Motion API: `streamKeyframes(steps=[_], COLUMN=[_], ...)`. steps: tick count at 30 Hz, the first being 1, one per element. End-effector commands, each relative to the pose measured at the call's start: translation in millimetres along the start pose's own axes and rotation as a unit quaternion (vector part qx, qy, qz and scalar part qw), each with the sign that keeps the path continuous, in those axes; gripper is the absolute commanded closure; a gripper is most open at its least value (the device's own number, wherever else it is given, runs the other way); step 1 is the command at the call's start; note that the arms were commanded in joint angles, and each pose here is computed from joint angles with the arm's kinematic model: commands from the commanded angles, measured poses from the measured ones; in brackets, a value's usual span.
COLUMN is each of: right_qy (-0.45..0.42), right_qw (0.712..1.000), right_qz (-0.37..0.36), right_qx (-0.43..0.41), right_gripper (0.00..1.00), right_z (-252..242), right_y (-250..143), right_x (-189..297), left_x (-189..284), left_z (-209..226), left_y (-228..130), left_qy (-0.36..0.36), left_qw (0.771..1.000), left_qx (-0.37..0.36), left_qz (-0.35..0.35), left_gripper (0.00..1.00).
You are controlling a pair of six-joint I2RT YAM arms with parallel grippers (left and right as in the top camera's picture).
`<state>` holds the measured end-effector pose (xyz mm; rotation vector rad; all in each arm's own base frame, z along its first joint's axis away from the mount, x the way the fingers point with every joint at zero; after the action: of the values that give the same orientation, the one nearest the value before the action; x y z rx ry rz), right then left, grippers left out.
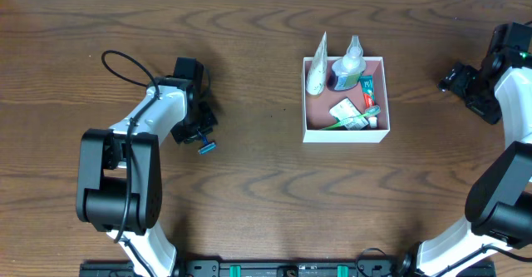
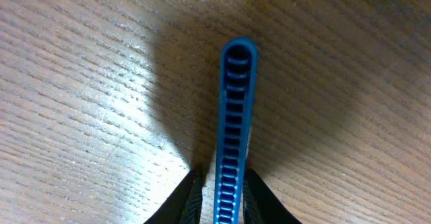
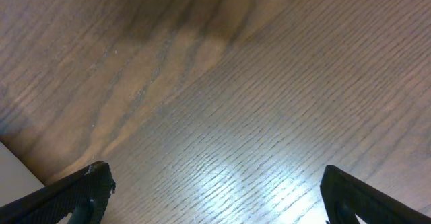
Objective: Pack container
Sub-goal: 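Lower the left gripper and grasp the blue razor handle, then carry the razor into the box and release it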
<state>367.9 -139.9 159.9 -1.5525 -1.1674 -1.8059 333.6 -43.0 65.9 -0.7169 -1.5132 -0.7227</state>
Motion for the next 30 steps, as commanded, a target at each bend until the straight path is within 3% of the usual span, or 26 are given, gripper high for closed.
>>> streamKeyframes(steps=[1,10,21,26,30], right_qy=[-0.002,-0.002,-0.002,-0.002,-0.002], right_qw=[1.0,1.0,1.0,1.0,1.0], right_qz=[0.005,0.005,0.005,0.005,0.005], right_qx=[-0.006,-0.006,-0.006,-0.006,-0.006], right_gripper=[0.01,0.01,0.01,0.01,0.01], right_z=[0,0,0,0,0], right_y=[-1,-1,-1,-1,-1], right_x=[-4,-4,-4,-4,-4], left_x=[-2,7,71,135,196], left_z=[1,-6,-24,-32,-43], left_y=[3,10,26,23,4], left_qy=[0.004,-0.011,-0.08,-0.161,-0.265], left_qw=[1.0,1.0,0.992,0.974,0.939], left_qx=[0.004,-0.007,-0.032,-0.048,-0.09], left_qz=[-0.005,-0.02,-0.092,-0.15,-0.2], left_gripper=[0.8,0.88,0.89,0.89,0.89])
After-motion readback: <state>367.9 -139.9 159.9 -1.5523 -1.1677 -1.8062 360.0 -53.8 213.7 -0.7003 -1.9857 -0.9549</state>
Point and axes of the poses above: each gripper's point midway between its finger pads, its own x axis back along the fingers, its own z axis along the line the jaws close on, y = z × x, the point moved 7 cm from there along x, back along the fingers, and after that the axes turned 9 degrees about x, right-handed, at the moved point
